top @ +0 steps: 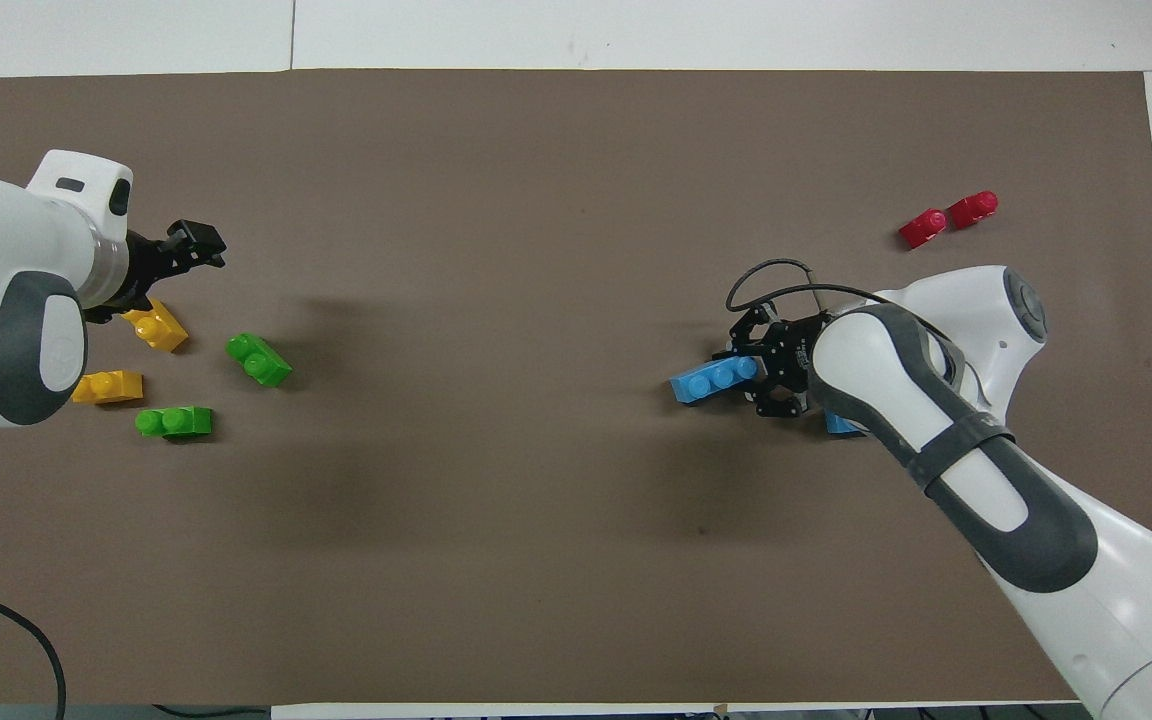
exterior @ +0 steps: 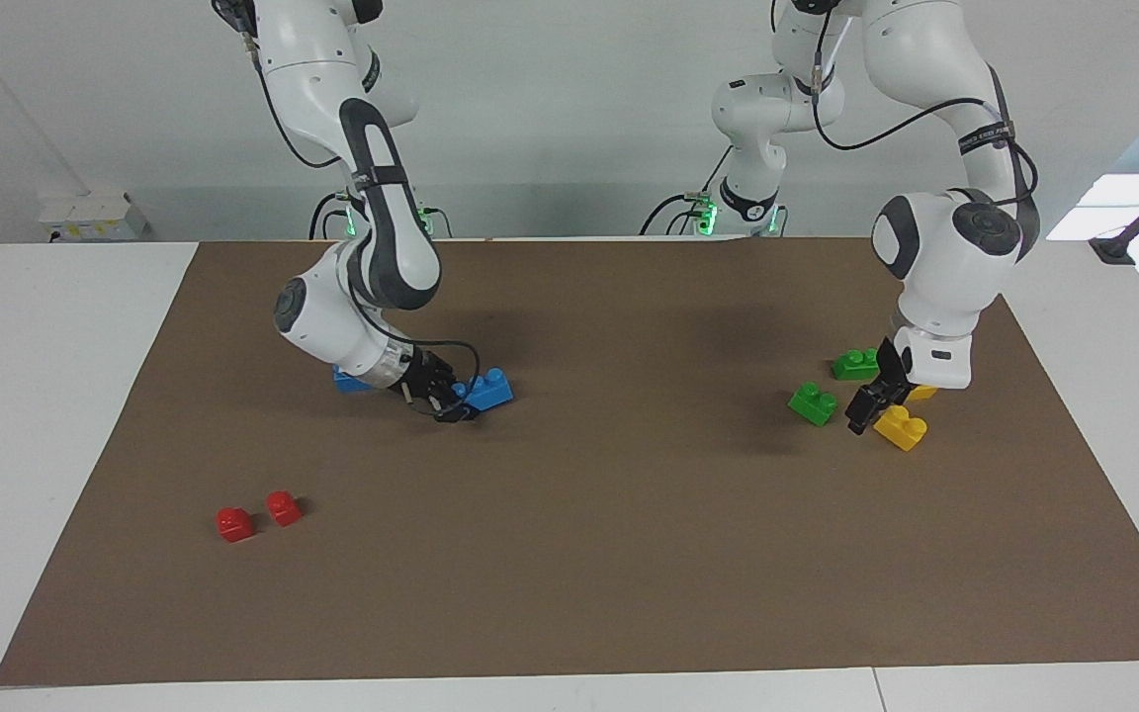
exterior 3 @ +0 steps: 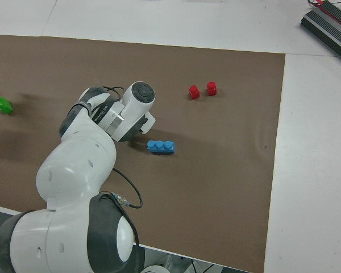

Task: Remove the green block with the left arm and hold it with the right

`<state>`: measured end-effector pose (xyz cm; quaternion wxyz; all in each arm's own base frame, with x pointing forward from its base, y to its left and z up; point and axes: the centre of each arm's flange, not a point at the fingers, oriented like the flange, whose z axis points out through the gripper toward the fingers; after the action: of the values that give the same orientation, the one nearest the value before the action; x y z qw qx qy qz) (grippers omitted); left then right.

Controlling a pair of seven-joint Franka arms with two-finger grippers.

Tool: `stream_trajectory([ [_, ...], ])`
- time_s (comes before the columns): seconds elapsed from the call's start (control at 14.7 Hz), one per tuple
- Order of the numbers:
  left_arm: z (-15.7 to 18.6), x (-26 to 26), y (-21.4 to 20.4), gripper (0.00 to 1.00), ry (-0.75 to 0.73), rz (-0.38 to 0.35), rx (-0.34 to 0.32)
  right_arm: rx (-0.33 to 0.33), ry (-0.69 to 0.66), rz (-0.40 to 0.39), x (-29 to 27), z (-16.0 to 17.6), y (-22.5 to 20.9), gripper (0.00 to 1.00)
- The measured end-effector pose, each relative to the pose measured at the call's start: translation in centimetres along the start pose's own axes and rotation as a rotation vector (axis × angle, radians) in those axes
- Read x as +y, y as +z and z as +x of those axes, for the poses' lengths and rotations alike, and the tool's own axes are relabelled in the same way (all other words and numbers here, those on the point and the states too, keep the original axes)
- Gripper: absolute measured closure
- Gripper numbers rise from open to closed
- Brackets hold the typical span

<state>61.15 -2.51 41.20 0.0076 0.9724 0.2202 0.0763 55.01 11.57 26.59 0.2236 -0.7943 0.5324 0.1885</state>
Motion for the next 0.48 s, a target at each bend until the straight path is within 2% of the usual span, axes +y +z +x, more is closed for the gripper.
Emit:
stream_trajectory([
  [0.2, 0.9, 0.0, -4.3, 0.00, 0.127, 0.014, -0.011, -0.029, -0.013, -0.013, -0.7, 0.9, -2.2, 0.63],
  [0.48, 0.9, -0.4, -10.9, 0.00, 0.236, 0.023, -0.007, -0.024, -0.037, -0.028, -2.3, 0.0, -3.9, 0.63],
])
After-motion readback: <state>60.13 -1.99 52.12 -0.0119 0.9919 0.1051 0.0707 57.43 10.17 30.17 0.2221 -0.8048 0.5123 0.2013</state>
